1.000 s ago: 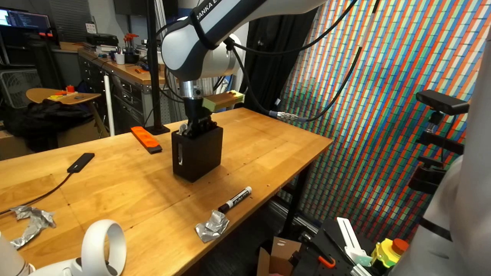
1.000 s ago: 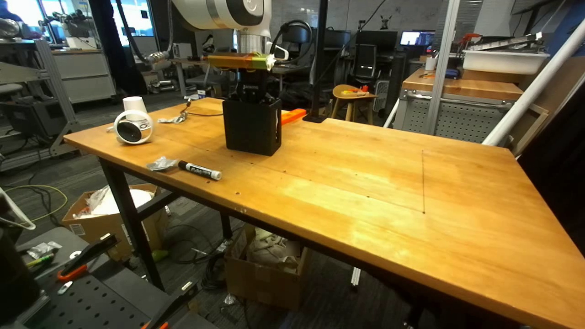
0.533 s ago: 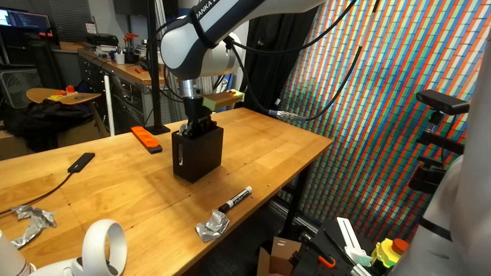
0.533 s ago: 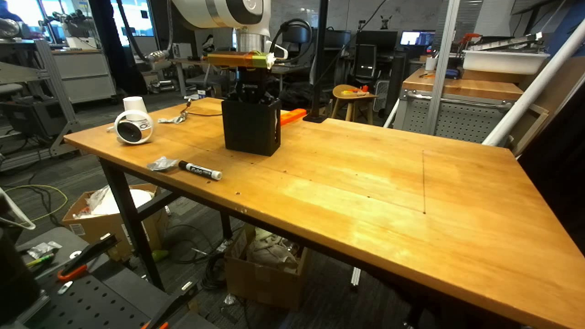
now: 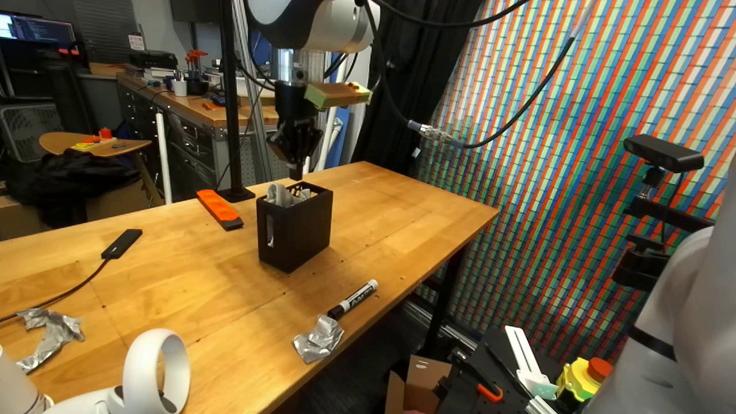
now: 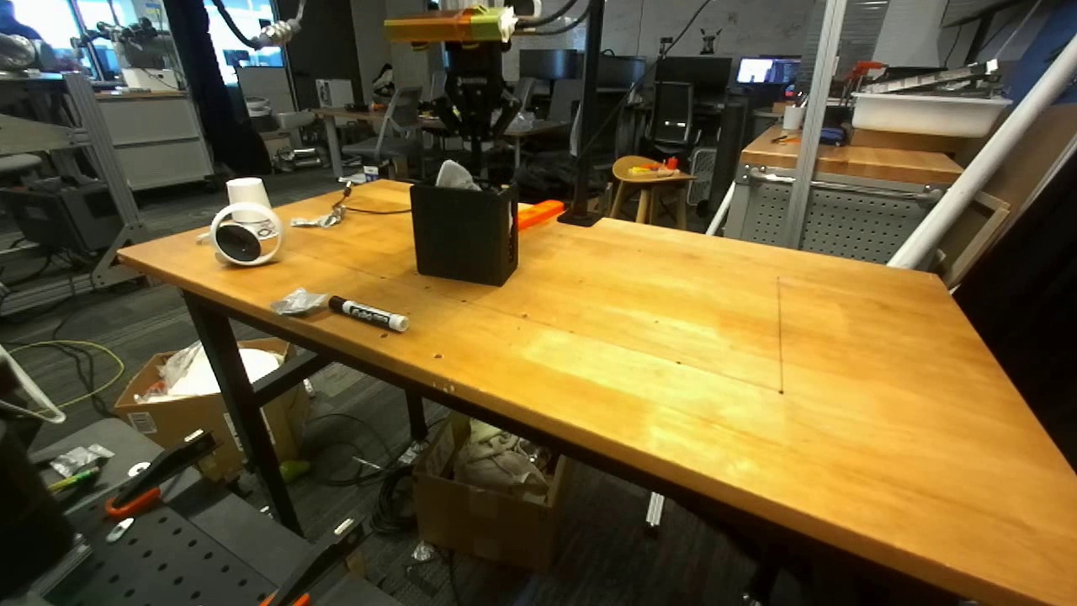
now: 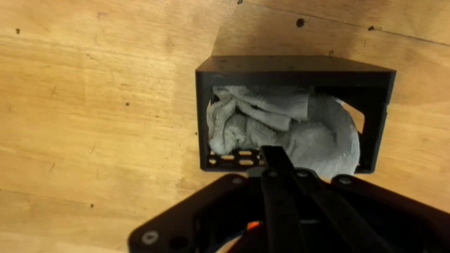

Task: Put the towel deep inside the black object

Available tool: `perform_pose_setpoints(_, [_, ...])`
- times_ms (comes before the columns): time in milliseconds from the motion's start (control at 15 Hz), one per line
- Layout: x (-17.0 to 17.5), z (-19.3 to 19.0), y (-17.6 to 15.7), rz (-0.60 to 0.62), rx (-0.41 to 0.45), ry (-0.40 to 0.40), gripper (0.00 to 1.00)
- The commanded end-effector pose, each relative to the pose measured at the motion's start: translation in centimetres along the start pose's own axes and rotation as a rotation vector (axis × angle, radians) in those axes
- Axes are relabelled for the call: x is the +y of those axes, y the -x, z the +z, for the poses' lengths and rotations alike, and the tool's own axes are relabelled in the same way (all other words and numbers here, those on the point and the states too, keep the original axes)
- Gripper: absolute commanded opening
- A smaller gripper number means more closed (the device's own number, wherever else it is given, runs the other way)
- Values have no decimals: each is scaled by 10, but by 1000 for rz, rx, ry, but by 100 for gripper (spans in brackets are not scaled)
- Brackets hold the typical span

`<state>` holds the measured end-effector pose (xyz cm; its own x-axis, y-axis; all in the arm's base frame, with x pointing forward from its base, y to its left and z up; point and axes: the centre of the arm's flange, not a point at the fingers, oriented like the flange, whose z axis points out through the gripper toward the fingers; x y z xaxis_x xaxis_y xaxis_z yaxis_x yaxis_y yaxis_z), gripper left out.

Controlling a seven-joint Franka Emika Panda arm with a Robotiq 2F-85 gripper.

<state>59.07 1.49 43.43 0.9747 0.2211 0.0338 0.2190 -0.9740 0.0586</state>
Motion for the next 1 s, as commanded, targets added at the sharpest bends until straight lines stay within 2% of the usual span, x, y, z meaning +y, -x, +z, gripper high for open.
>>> perform_pose_setpoints(0, [4, -37, -3, 9, 55, -15, 0])
perform_pose_setpoints(600, [-23, -37, -5, -1, 41, -87, 0])
perform_pose_setpoints(933, [-36, -30, -5, -15, 26, -95, 0])
